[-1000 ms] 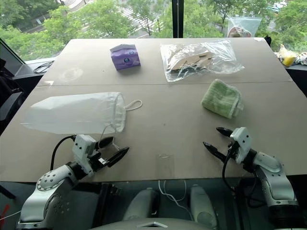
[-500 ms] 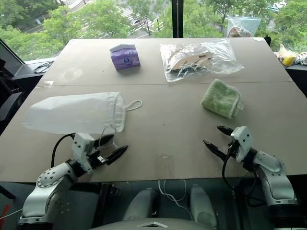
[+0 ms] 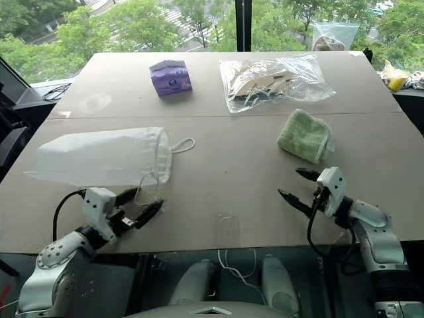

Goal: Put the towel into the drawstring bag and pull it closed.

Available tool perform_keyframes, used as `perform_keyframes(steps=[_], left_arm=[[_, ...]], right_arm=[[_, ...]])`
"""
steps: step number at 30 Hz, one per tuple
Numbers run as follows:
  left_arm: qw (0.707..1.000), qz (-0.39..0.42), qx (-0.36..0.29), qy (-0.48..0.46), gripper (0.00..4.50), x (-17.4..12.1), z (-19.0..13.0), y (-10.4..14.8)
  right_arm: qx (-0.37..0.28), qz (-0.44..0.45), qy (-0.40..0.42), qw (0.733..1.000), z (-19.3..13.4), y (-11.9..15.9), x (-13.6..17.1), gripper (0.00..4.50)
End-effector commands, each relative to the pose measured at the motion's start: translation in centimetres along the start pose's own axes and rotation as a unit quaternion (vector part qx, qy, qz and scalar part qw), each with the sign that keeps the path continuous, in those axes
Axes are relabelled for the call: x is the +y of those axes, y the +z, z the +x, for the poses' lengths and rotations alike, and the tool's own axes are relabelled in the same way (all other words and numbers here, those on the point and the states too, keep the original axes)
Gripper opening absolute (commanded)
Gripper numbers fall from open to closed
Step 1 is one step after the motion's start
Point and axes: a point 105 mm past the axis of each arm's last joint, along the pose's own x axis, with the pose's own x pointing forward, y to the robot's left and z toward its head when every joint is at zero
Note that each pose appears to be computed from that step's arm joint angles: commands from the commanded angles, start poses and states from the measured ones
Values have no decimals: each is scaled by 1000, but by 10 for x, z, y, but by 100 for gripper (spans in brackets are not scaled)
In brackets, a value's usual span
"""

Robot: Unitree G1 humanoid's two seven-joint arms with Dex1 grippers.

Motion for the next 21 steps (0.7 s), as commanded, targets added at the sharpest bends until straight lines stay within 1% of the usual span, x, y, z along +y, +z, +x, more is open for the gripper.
perform_keyframes(steps=[1, 4, 6, 8, 11, 13, 14, 15, 17, 18, 19, 21], left_arm=[[997, -11, -41, 71, 447, 17, -16, 14], [992, -16, -47, 116, 447, 25, -31, 10], [991, -24, -56, 116, 447, 24, -37, 11], [994, -41, -65, 76, 447, 13, -40, 15], [998, -37, -43, -20, 447, -11, -51, 17], [995, -52, -59, -63, 447, -26, -52, 35], [992, -52, -75, -83, 447, -35, -47, 49], [990, -37, -94, -98, 447, -45, -34, 68], [987, -16, -119, -109, 447, -60, -10, 95], [983, -19, -141, -120, 447, -71, 5, 111], [982, -15, -151, -111, 447, -78, 20, 122], [984, -15, -152, -86, 447, -88, 41, 133]], right_arm=[[-19, -13, 9, 1000, 2, 14, -7, 450], [-26, -18, 15, 999, 8, 18, -10, 450], [-29, -20, 21, 999, 11, 19, -10, 450], [-30, -20, 27, 999, 14, 20, -9, 450], [-31, -22, 41, 998, 17, 21, -7, 450], [-35, -22, 48, 998, 17, 25, -7, 450], [-35, -23, 50, 998, 17, 26, -8, 450], [-35, -24, 51, 998, 18, 27, -9, 450], [-35, -26, 53, 998, 20, 28, -10, 450], [-37, -27, 55, 997, 22, 28, -9, 450], [-38, -28, 56, 997, 23, 29, -8, 450], [-42, -29, 56, 997, 25, 31, -7, 450]])
